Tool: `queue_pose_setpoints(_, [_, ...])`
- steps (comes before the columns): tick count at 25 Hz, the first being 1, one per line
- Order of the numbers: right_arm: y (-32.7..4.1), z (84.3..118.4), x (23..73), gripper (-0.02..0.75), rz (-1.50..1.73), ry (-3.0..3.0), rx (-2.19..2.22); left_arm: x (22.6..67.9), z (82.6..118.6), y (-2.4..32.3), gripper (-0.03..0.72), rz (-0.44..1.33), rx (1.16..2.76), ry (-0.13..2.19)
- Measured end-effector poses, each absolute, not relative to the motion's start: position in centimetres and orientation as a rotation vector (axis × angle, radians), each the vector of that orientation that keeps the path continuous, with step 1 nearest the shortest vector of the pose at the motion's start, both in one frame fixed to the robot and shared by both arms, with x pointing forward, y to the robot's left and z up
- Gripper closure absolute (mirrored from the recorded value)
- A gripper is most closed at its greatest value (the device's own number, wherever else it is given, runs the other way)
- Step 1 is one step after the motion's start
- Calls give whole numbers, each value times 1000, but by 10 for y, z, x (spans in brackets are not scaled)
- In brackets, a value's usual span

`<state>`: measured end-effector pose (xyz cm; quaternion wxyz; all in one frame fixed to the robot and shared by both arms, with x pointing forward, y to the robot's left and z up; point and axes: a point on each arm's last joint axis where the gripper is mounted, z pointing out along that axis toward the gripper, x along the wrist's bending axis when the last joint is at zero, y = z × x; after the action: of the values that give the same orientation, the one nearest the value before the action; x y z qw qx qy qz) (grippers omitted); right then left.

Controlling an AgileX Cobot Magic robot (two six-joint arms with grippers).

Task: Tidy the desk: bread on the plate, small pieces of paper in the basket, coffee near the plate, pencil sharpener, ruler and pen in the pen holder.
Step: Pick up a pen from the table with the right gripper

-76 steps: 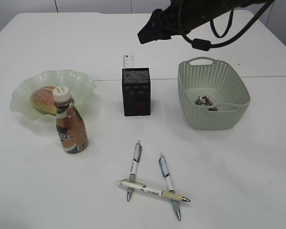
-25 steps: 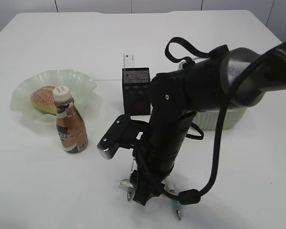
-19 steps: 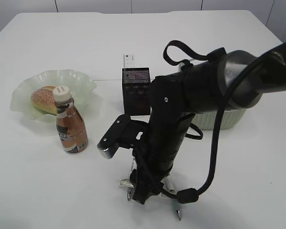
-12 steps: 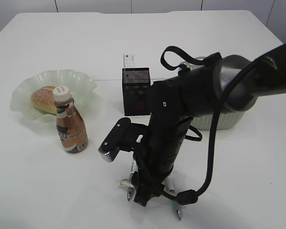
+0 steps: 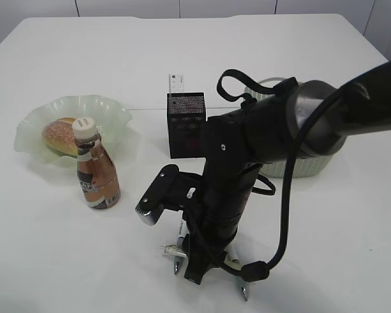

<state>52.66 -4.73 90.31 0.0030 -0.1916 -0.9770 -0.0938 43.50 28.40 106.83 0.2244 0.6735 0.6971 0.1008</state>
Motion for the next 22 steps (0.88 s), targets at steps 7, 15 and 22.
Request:
queue_pose_setpoints(7, [-47, 903, 527, 574, -299, -3066, -602, 435, 1068, 284, 273, 279, 1858, 1923])
queue_pose_setpoints(15, [-47, 903, 527, 640, -299, -3066, -602, 435, 1068, 284, 273, 280, 1857, 1922])
queue_pose_setpoints(22, [-47, 903, 527, 655, -301, -3067, -602, 435, 1068, 284, 273, 280, 1857, 1922])
